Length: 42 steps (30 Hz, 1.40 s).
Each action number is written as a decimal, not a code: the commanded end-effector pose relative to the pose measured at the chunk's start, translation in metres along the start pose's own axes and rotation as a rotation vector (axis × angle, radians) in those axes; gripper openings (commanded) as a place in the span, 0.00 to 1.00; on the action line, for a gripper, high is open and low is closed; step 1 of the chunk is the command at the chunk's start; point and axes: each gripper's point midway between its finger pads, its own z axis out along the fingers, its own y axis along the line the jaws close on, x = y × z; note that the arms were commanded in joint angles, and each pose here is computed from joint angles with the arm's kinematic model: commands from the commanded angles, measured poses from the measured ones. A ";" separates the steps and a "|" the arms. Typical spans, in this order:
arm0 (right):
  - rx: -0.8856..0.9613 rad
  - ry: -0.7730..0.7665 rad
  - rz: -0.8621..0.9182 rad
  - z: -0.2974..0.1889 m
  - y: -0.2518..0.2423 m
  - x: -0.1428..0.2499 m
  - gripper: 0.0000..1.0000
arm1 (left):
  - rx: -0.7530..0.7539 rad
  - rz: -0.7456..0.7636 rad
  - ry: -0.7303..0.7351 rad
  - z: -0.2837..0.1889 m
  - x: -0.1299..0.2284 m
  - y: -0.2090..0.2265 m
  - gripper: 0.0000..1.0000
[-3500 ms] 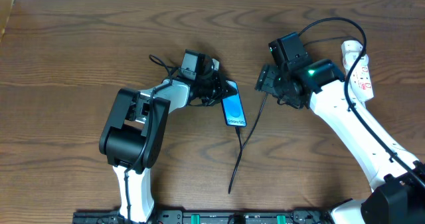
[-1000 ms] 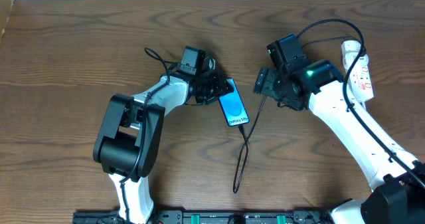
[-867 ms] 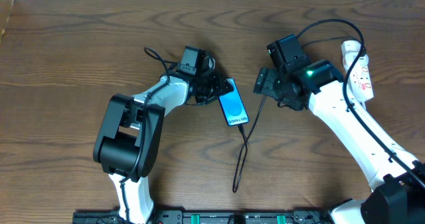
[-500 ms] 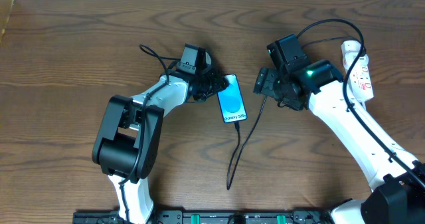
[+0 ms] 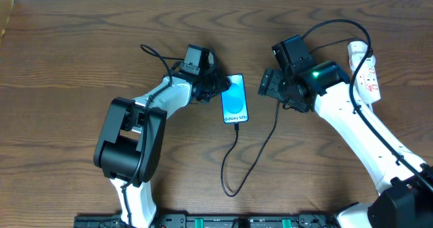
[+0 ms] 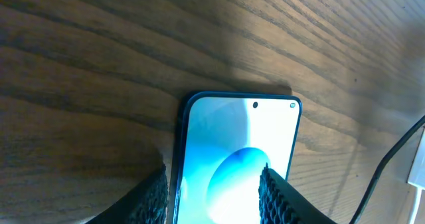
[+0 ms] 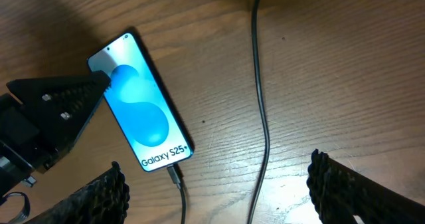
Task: Plug charger to phone and switch on socket
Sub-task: 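Open the left gripper and pull it back from the phone, then move the right gripper to the white power strip's switch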
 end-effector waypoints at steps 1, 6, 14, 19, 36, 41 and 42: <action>0.020 -0.015 -0.024 -0.002 -0.004 0.001 0.86 | -0.182 -0.025 -0.005 0.013 0.010 0.056 0.45; 0.026 -0.016 -0.030 -0.002 -0.005 0.001 0.86 | -0.129 0.030 -0.099 -0.020 -0.021 0.036 0.48; 0.019 -0.031 -0.029 -0.002 -0.003 -0.003 0.85 | -0.035 0.083 -0.278 -0.115 -0.054 -0.006 0.50; 0.009 -0.041 -0.028 -0.002 0.000 -0.005 0.88 | -0.025 0.249 -0.334 -0.186 -0.036 -0.030 0.74; 0.012 -0.037 -0.028 -0.002 -0.001 -0.004 0.99 | -0.390 0.403 -0.612 -0.333 0.004 0.011 0.89; 0.012 -0.038 -0.028 -0.002 -0.001 -0.004 0.99 | -0.394 0.402 -0.601 -0.332 0.006 0.013 0.90; 0.012 -0.037 -0.028 -0.002 -0.001 -0.004 0.99 | -0.396 0.401 -0.598 -0.332 0.006 0.013 0.90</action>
